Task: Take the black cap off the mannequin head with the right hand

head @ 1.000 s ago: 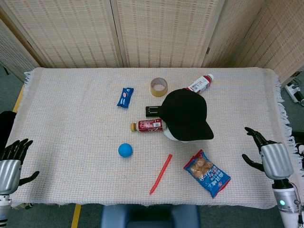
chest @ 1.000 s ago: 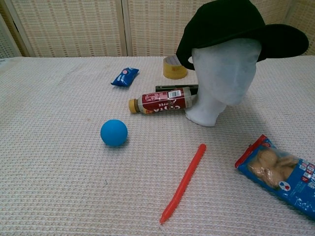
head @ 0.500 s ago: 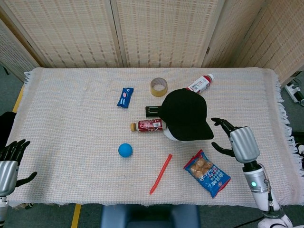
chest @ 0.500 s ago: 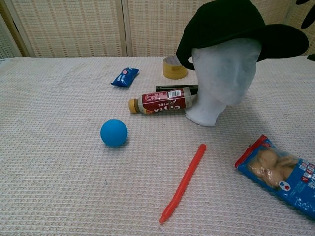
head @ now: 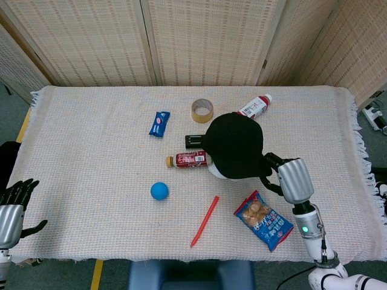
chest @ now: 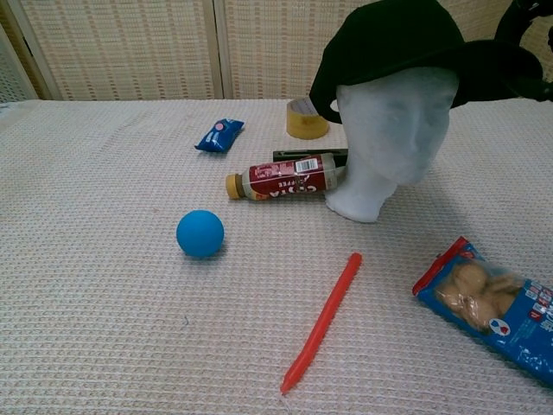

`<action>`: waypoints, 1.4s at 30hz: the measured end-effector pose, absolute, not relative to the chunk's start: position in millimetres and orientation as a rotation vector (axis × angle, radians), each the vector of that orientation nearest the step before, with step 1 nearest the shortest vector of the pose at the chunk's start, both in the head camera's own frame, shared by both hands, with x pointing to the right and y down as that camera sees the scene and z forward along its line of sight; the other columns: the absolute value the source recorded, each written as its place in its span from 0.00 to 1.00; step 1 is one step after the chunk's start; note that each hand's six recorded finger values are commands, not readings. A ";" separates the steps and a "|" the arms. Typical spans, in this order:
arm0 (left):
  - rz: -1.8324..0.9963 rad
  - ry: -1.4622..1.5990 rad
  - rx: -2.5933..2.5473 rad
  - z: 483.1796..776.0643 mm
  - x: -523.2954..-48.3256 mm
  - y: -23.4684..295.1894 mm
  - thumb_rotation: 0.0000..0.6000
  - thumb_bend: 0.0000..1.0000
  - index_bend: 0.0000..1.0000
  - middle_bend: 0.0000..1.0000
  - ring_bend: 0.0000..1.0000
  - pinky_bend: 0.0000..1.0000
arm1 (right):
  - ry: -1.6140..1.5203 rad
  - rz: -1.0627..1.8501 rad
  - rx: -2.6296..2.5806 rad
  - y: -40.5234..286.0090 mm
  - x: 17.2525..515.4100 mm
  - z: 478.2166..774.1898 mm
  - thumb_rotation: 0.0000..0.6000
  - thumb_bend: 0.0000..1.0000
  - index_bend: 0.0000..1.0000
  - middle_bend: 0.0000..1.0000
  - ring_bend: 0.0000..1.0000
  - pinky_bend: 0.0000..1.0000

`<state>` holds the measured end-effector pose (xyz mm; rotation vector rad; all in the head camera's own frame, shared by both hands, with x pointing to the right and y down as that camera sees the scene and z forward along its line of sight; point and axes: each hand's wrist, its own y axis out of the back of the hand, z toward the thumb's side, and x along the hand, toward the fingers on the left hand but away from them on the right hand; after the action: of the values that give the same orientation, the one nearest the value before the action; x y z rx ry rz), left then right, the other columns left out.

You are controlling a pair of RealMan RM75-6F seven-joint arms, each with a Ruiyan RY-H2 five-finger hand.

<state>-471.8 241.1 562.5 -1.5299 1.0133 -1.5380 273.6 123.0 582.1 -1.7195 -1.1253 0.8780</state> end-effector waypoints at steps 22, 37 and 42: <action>-1.529 1.017 -1.539 563.6 -471.2 238.6 1.00 0.16 0.15 0.12 0.10 0.17 | -1.219 0.726 -1.556 91.9 266.9 572.9 1.00 0.67 0.84 0.74 0.93 1.00; -1.513 1.001 -1.555 568.8 -464.0 232.8 1.00 0.16 0.15 0.12 0.09 0.17 | -1.220 0.700 -1.403 32.1 251.1 566.2 1.00 0.68 0.85 0.75 0.94 1.00; -1.512 0.995 -1.559 570.8 -462.0 231.8 1.00 0.17 0.15 0.12 0.09 0.16 | -1.204 0.739 -1.365 8.1 249.9 572.1 1.00 0.68 0.85 0.75 0.94 1.00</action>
<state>-462.0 231.8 570.8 -1.5595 0.9950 -1.5121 249.9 8.1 572.1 -1.3647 -1.2036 0.7386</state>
